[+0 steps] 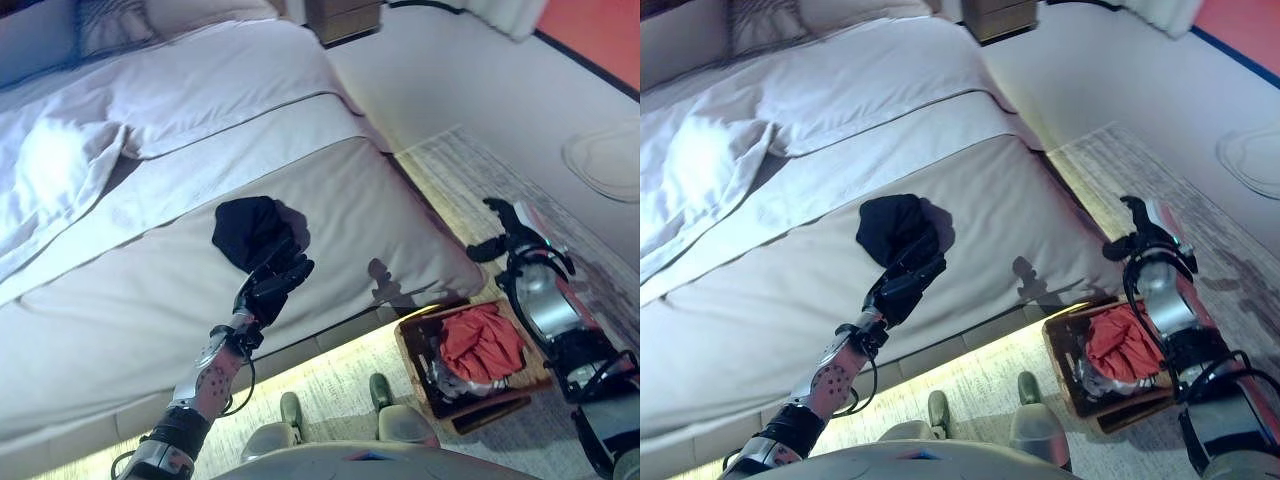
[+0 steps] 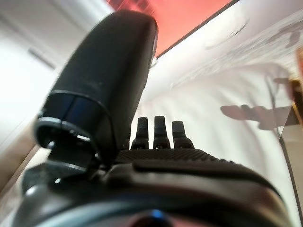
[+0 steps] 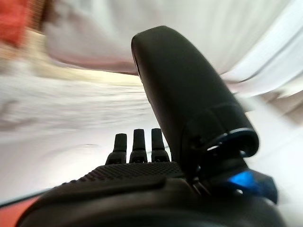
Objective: Pick up the clothes from the bed and place them into the basket
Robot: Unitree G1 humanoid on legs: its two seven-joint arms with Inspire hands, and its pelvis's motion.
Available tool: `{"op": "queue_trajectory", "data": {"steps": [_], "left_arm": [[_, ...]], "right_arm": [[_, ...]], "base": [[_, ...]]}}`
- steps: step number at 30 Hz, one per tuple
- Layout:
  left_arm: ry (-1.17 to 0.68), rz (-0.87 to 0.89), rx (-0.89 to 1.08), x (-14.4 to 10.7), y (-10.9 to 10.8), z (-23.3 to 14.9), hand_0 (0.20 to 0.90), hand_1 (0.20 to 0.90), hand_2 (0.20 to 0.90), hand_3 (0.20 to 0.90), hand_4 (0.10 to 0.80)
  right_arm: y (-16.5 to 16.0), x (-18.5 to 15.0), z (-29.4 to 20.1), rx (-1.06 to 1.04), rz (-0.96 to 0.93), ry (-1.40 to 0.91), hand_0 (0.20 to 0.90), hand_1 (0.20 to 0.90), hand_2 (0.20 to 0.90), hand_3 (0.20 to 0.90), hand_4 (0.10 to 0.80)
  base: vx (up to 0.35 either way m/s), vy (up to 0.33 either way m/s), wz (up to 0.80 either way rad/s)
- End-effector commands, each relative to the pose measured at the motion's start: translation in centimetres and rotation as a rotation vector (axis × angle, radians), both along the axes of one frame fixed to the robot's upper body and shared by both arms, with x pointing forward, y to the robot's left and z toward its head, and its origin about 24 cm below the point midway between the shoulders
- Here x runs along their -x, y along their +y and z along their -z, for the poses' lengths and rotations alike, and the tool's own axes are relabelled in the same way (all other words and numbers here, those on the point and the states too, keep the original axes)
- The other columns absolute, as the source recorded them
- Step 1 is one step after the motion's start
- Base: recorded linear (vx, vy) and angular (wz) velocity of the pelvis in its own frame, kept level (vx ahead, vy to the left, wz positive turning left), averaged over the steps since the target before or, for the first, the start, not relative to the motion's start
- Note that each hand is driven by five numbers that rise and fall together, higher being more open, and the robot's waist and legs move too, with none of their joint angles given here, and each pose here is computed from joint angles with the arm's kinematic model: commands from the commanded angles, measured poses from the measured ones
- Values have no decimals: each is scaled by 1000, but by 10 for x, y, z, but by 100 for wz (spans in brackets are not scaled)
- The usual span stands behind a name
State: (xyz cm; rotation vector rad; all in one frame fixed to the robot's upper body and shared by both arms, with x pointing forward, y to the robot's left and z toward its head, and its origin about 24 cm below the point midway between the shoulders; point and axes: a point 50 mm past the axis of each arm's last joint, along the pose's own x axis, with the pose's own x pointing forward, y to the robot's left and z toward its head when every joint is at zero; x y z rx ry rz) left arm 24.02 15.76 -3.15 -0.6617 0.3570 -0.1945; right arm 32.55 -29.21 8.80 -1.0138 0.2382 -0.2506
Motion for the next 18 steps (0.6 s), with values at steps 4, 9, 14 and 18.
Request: {"op": "queue_trajectory", "data": {"steps": [4, 9, 14, 18], "left_arm": [[-181, -13, -55, -18, 19, -36, 900, 900, 900, 900, 800], [-182, -14, -76, -13, 25, -34, 900, 900, 900, 900, 800], [-247, 7, -77, -19, 26, -47, 900, 900, 900, 900, 800], [-315, 52, -111, -20, 20, -56, 900, 900, 900, 900, 800]], "right_arm": [[41, -37, -86, 88, -180, -296, 900, 900, 900, 900, 800], [52, -49, -97, 128, -218, -287, 900, 900, 900, 900, 800], [54, -65, -133, 158, -160, -347, 900, 900, 900, 900, 800], [48, -70, -155, 176, -110, -413, 900, 900, 900, 900, 800]], "base": [[96, 6, 61], [35, 63, 49], [-110, 32, 45], [-77, 26, 32]]}}
